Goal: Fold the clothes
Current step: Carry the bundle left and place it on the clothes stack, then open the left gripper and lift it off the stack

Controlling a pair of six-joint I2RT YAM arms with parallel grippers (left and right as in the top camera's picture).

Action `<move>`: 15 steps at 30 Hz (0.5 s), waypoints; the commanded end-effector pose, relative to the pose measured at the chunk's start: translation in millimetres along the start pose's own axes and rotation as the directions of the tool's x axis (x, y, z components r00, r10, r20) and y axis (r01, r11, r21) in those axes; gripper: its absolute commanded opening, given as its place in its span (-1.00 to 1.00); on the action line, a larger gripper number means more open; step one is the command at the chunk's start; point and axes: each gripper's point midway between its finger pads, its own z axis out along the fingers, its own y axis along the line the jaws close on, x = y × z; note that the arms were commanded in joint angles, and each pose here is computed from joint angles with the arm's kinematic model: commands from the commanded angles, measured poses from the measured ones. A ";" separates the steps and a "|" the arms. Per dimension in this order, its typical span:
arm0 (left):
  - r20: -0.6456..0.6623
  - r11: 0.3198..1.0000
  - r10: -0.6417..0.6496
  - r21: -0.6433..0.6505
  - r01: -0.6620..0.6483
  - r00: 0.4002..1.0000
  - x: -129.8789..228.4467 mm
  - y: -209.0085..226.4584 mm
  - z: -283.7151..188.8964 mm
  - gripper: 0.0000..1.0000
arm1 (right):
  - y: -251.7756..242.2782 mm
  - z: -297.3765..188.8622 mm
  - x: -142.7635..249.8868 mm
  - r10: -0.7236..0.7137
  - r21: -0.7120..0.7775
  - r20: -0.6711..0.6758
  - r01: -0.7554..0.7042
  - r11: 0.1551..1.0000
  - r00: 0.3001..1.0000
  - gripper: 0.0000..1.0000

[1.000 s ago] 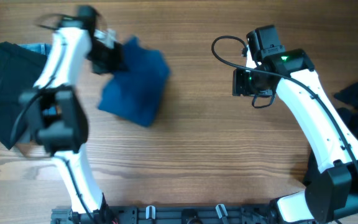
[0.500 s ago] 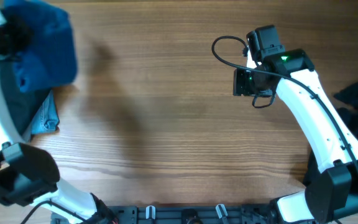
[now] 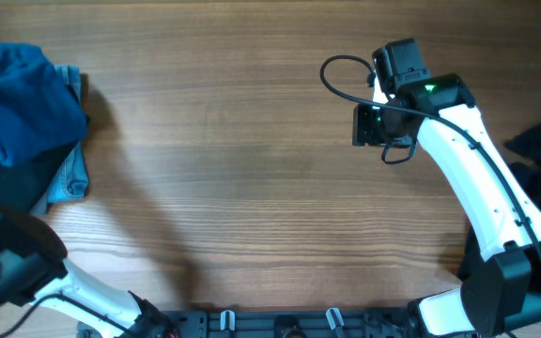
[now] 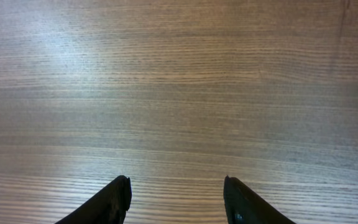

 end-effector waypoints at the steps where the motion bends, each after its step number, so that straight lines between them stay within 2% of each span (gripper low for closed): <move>1: 0.020 0.998 -0.052 -0.038 0.053 0.998 -12.6 29.3 4.3 -0.87 | -2.5 -3.6 -1.6 -0.017 0.016 0.006 0.017 1.000 1.000 0.06; 3: 0.023 0.996 -0.070 -0.049 0.071 0.997 -14.6 40.5 4.5 -0.86 | -2.7 -3.5 -0.8 -0.017 0.017 0.003 0.017 1.000 1.000 0.07; 4: 0.025 0.995 -0.078 -0.054 0.080 0.997 -15.4 45.5 4.4 -0.68 | -2.7 -3.6 -0.6 -0.017 0.017 0.002 0.017 1.000 1.000 0.06; 6: 0.032 0.994 -0.091 -0.062 0.093 0.995 -17.6 53.3 2.1 -0.02 | -2.6 -3.5 -0.7 -0.016 0.017 0.003 0.016 1.000 1.000 0.06; 8: 0.040 0.992 -0.102 -0.068 0.105 0.994 -19.8 60.6 -0.3 0.76 | -2.6 -3.5 -0.8 -0.014 0.017 0.003 0.014 1.000 1.000 0.06; 9: 0.043 0.991 -0.109 -0.071 0.112 0.993 -20.7 64.4 -1.5 1.00 | -2.6 -3.5 -0.8 -0.011 0.017 0.003 0.011 1.000 1.000 0.06; 15: 0.048 0.974 -0.226 0.037 0.225 0.973 -26.4 63.3 -18.6 1.00 | -3.4 -3.6 1.7 -0.010 0.020 -0.007 0.010 1.000 1.000 0.06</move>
